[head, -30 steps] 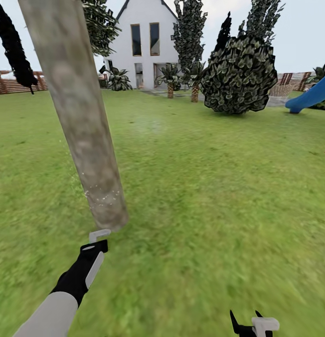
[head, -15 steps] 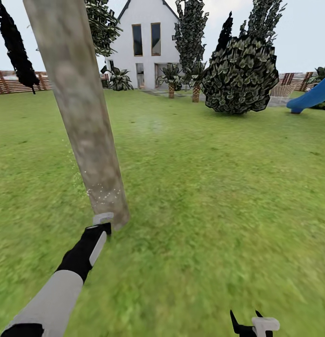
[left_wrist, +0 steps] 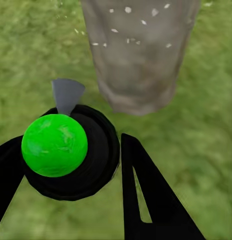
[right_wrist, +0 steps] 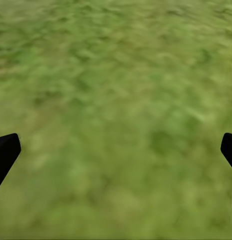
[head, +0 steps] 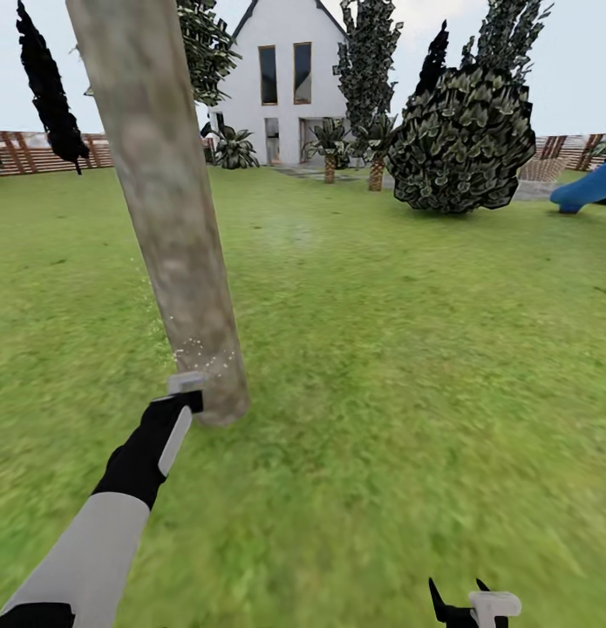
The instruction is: In the garden, pick up the pesticide atomizer on the floor and spray pesticide onto both trees until each tree trunk is fully covered.
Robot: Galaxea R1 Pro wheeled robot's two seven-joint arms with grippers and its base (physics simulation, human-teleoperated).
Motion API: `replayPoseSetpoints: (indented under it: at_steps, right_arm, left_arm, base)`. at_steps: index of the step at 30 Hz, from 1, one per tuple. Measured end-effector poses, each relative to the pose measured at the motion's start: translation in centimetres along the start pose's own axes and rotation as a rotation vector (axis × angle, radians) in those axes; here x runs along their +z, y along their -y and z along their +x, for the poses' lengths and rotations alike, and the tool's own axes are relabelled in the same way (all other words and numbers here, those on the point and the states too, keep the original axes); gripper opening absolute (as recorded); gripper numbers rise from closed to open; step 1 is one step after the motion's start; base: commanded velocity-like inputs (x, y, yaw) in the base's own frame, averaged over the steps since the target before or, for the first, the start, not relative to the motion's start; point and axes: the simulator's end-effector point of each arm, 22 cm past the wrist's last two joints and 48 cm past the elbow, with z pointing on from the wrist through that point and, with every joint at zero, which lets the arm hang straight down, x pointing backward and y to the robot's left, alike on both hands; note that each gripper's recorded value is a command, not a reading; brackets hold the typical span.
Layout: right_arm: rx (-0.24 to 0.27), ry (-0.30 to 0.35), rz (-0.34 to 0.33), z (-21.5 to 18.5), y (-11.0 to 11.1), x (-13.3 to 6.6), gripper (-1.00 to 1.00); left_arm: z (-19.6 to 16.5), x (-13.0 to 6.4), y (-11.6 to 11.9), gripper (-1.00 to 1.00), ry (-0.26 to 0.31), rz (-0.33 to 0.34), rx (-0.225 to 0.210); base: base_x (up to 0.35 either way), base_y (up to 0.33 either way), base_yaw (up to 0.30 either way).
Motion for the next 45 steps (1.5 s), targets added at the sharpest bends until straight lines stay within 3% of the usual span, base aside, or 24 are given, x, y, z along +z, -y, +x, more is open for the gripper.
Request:
replayPoseSetpoints:
  at_steps: [2,4,7,8,11,14,16,21,23,27,29,32,37,40,42,45]
  right_arm:
    - [0.0,0.0,0.0,0.0,0.0,0.0,1.0]
    - [0.0,0.0,0.0,0.0,0.0,0.0,1.0]
    - [0.0,0.0,0.0,0.0,0.0,0.0,1.0]
    - [0.0,0.0,0.0,0.0,0.0,0.0,1.0]
    - [0.0,0.0,0.0,0.0,0.0,0.0,1.0]
    - [0.0,0.0,0.0,0.0,0.0,0.0,1.0]
    - [0.0,0.0,0.0,0.0,0.0,0.0,1.0]
    - [0.0,0.0,0.0,0.0,0.0,0.0,1.0]
    - [0.0,0.0,0.0,0.0,0.0,0.0,1.0]
    - [-0.001,0.0,-0.001,0.0,0.0,0.0,1.0]
    - [0.0,0.0,0.0,0.0,0.0,0.0,1.0]
    - [-0.001,0.0,-0.001,0.0,0.0,0.0,1.0]
    - [-0.001,0.0,-0.001,0.0,0.0,0.0,1.0]
    - [-0.001,0.0,-0.001,0.0,0.0,0.0,1.0]
    - [-0.001,0.0,-0.001,0.0,0.0,0.0,1.0]
    - [-0.001,0.0,-0.001,0.0,0.0,0.0,1.0]
  left_arm:
    - [-0.2,0.0,-0.4,-1.0,0.002,-0.002,-0.006]
    - [-0.3,-0.2,0.6,-1.0,0.005,0.015,-0.003]
    - [-1.1,-1.9,5.5,-1.0,0.021,0.086,0.058]
    - [-2.3,-2.9,6.0,-1.0,0.042,0.095,0.067]
    - [-4.0,-4.0,5.4,-1.0,0.064,0.093,0.067]
    - [-4.8,-3.6,1.7,-1.0,0.064,0.043,0.01]
    - [-4.8,-3.4,0.8,-1.0,0.061,0.033,-0.008]
    - [-6.2,-5.1,1.8,-1.0,0.044,0.057,0.007]
    - [-7.8,-6.4,0.7,-1.0,0.067,0.048,0.008]
    - [-8.0,-6.1,-1.5,-1.0,0.064,0.02,-0.006]
    - [-8.4,-6.5,-0.6,-1.0,0.069,0.039,-0.012]
    - [-8.8,-7.2,0.6,-1.0,0.051,0.055,0.013]
    - [-9.8,-7.9,-0.6,-1.0,0.06,0.04,0.018]
    - [-9.8,-8.2,0.8,-1.0,0.058,0.07,0.014]
    - [-11.4,-9.4,3.7,-1.0,0.079,0.123,-0.007]
    - [-12.9,-9.8,3.4,-1.0,0.1,0.11,-0.007]
  base:
    - [0.0,0.0,0.012]
    - [0.0,0.0,0.002]
    - [0.0,0.0,0.0]
    - [0.0,0.0,0.0]
    - [0.0,0.0,0.0]
    - [0.0,0.0,0.0]
    - [0.0,0.0,0.0]
    - [0.0,0.0,0.0]
    - [0.0,0.0,0.0]
    - [0.0,0.0,0.0]
    - [0.0,0.0,0.0]
    - [0.0,0.0,0.0]
    - [0.0,0.0,0.0]
    - [0.0,0.0,0.0]
    - [0.0,0.0,0.0]
    - [0.0,0.0,0.0]
